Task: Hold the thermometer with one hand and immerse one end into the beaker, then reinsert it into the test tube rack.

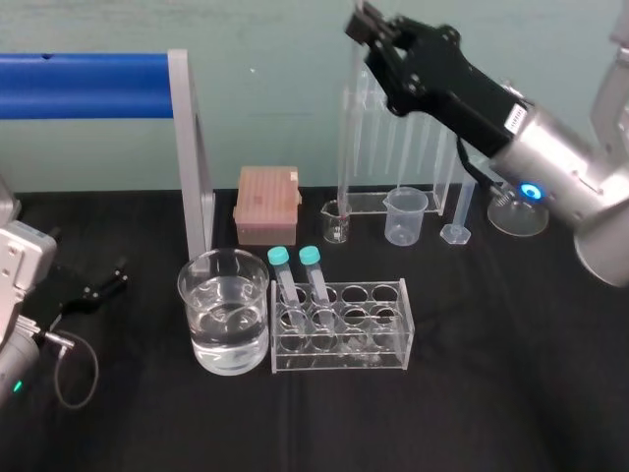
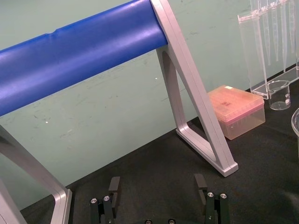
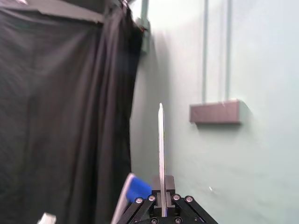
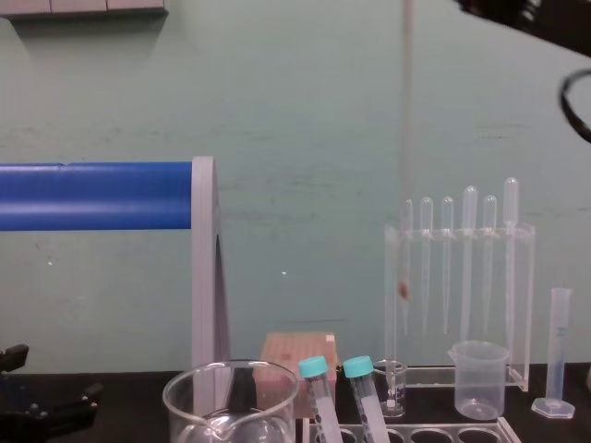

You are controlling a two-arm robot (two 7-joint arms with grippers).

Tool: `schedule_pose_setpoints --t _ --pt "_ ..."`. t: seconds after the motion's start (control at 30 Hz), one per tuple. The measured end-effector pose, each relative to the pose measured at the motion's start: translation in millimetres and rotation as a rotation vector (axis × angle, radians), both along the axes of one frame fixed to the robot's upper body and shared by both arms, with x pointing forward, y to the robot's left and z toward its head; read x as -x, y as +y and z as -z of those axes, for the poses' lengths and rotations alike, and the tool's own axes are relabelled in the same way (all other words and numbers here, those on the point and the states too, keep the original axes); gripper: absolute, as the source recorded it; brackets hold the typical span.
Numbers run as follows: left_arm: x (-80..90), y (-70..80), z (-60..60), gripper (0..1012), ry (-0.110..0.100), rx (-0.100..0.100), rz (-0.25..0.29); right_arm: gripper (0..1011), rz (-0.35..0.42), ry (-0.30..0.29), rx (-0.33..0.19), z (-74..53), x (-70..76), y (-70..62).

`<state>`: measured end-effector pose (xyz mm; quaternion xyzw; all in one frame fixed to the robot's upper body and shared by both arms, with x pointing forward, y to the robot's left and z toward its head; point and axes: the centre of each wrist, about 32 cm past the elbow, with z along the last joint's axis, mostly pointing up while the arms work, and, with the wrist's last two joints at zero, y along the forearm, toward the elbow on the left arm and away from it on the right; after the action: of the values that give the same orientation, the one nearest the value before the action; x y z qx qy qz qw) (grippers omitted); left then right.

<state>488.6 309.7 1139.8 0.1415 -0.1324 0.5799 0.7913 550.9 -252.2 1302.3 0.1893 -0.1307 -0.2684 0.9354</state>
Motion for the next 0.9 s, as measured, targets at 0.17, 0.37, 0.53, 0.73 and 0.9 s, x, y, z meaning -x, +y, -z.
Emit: schedule_pose_setpoints --t 0.17,0.37,0.53,0.73,0.9 --pt "0.0 0.0 0.0 1008 0.0 0.0 0.0 52 0.045 0.072 0.038 18.7 20.5 -13.6" --pt "0.0 0.0 0.0 1008 0.0 0.0 0.0 52 0.058 0.136 0.048 38.6 30.8 -16.4" --pt "0.0 0.0 0.0 1008 0.0 0.0 0.0 52 0.064 0.17 0.046 47.6 32.0 -17.6" --pt "0.0 0.0 0.0 1008 0.0 0.0 0.0 52 0.061 0.203 0.041 54.8 31.9 -17.0" --pt "0.0 0.0 0.0 1008 0.0 0.0 0.0 52 0.04 0.206 0.033 59.9 30.3 -13.3"
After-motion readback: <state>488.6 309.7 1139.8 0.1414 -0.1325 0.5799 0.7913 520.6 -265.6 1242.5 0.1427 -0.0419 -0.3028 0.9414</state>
